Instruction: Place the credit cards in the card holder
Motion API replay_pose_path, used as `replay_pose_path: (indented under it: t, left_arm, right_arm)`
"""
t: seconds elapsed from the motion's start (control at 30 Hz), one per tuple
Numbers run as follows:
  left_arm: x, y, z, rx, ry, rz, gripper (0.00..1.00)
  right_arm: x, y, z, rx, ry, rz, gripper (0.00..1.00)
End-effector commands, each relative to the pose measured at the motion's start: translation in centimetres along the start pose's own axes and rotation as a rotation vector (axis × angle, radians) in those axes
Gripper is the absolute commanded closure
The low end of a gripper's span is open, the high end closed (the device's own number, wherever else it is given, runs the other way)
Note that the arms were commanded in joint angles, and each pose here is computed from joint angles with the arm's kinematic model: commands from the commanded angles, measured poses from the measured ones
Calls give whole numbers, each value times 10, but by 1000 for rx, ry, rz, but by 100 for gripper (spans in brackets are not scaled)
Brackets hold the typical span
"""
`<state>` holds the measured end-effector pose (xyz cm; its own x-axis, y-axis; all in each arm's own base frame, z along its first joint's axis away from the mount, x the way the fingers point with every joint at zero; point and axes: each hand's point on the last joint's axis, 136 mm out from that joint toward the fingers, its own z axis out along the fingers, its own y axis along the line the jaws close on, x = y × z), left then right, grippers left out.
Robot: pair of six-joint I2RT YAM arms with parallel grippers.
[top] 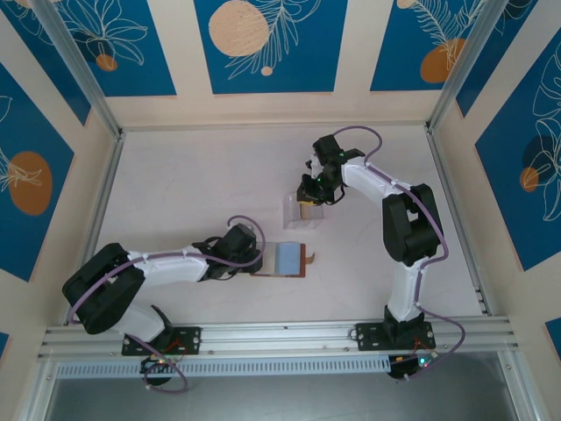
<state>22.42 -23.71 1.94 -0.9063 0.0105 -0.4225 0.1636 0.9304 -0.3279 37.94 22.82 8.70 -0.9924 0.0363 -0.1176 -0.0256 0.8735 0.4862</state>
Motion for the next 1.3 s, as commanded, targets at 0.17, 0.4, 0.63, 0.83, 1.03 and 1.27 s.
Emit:
replay_pose_path:
  t: [0.17, 0.4, 0.63, 0.83, 1.03, 1.27]
  left_arm:
    - [32, 20, 13, -61, 102, 6, 64]
    - [32, 20, 13, -63, 102, 6, 64]
    - [32, 20, 14, -62, 102, 3, 64]
    - [32, 20, 14, -59, 103, 2, 64]
    - [33, 20, 14, -60, 104, 3, 64]
    - [33, 21, 14, -62, 103, 1, 64]
  right_arm:
    - [4, -6, 6, 5, 27, -1, 82]
    - [5, -8, 8, 22, 30, -6, 83]
    - [5, -10, 2, 64, 6, -27, 85]
    - [6, 7, -10, -6, -10, -40, 84]
    - [6, 14, -13, -43, -8, -42, 82]
    - [7, 13, -9, -44, 2, -38, 82]
